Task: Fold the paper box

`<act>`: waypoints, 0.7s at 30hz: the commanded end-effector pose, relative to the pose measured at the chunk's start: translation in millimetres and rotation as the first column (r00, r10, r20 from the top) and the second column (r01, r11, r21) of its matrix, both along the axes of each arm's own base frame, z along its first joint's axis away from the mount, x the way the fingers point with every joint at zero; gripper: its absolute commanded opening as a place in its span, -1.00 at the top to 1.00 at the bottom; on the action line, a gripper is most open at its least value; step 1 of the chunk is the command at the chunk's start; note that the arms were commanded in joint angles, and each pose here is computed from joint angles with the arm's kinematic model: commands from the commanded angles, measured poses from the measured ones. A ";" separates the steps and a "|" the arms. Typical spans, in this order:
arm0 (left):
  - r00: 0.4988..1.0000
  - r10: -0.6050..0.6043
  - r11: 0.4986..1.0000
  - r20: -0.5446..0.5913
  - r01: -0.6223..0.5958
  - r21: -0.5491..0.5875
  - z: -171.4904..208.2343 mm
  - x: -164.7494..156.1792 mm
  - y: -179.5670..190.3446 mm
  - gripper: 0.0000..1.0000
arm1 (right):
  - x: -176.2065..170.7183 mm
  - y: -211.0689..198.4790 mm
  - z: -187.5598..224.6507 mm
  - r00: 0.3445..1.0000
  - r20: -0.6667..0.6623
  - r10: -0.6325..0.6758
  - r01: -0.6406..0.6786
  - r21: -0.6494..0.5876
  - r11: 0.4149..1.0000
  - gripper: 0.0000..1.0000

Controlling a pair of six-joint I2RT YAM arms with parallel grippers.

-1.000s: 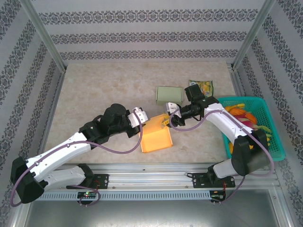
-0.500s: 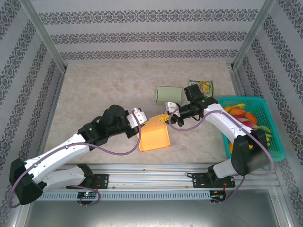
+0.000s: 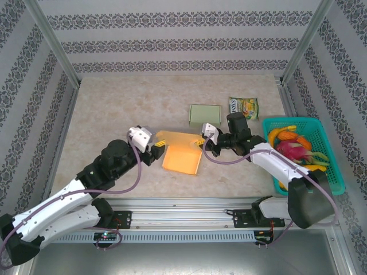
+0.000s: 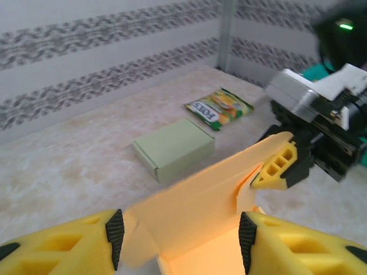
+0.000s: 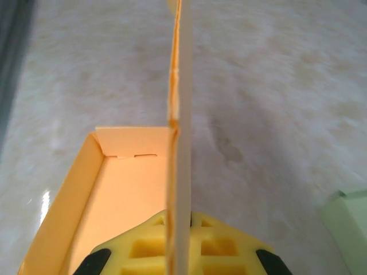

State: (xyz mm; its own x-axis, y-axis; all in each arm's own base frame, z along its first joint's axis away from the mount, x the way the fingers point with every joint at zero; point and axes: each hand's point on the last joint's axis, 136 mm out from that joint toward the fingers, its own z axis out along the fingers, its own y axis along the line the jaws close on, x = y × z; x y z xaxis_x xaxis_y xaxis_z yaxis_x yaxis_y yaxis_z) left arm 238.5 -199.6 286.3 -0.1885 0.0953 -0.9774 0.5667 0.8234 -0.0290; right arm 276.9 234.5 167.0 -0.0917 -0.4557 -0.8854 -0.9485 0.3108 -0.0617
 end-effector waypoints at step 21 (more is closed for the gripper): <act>0.787 0.563 0.805 -0.251 -0.592 -0.051 -74.2 29.6 88.1 -0.49 | -52.5 -11.0 59.7 0.962 -0.040 -0.270 0.271 0.269 0.924 1.00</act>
